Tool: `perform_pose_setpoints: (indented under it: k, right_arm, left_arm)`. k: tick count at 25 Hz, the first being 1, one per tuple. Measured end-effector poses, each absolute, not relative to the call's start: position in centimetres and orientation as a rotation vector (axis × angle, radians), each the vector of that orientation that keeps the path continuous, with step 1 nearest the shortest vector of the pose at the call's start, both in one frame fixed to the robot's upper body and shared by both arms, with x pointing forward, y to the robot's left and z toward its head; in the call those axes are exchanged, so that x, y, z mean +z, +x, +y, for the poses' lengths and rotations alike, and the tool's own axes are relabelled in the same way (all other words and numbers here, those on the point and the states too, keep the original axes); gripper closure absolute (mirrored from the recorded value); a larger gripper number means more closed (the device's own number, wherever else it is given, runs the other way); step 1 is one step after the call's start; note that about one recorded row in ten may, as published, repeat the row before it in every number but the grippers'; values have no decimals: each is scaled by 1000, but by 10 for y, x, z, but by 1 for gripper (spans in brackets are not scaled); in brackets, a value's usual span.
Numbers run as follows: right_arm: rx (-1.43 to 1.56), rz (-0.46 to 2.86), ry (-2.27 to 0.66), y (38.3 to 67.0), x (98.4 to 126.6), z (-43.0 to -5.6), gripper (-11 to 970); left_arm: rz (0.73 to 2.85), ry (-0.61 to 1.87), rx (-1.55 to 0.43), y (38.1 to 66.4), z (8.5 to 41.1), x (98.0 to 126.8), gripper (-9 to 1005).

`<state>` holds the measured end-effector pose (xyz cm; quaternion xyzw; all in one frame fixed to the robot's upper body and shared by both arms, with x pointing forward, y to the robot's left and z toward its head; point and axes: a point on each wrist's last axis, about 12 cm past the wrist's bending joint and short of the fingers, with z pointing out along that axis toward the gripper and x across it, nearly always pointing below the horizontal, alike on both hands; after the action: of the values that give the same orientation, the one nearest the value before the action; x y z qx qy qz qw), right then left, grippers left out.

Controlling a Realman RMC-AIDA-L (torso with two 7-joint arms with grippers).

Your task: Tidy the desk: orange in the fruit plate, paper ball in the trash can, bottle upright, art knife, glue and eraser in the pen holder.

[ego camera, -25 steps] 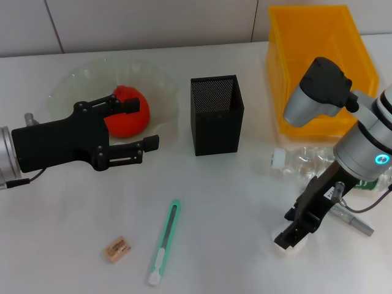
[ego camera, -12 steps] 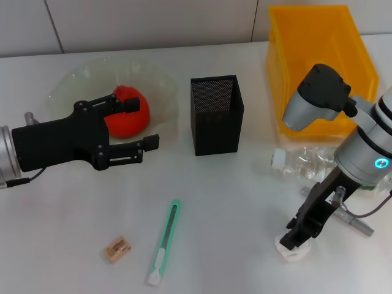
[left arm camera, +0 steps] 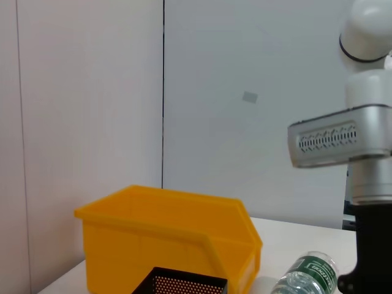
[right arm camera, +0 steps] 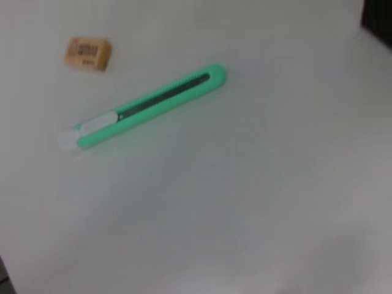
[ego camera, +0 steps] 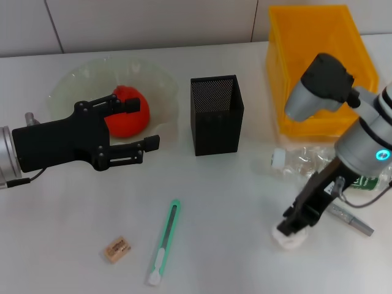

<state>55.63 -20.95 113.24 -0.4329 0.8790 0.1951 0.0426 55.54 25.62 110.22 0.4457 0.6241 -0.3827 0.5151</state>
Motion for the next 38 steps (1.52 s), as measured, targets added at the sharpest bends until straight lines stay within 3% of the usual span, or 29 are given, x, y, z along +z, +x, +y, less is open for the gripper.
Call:
perform_pose_setpoints:
  k: [13,18,23,28,38]
  right_arm:
    - [476,2457,-1189,567,1189,-225,676]
    - [386,2349,-1033,574,1218,-253,677]
    - [302,2289,-934,574,1231,-276,678]
    - [209,2287,-862,579,1230,-292,679]
    - [51,2308,-822,609,1203,-303,678]
  left_arm:
    - [1505,1072,-910,557,255,1101,179]
    - [1504,1077,-908,558,254,1102,179]
    - [1506,1077,-904,559,253,1102,180]
    - [1508,1077,-903,559,253,1101,180]
    - [1514,1075,-894,561,252,1101,181]
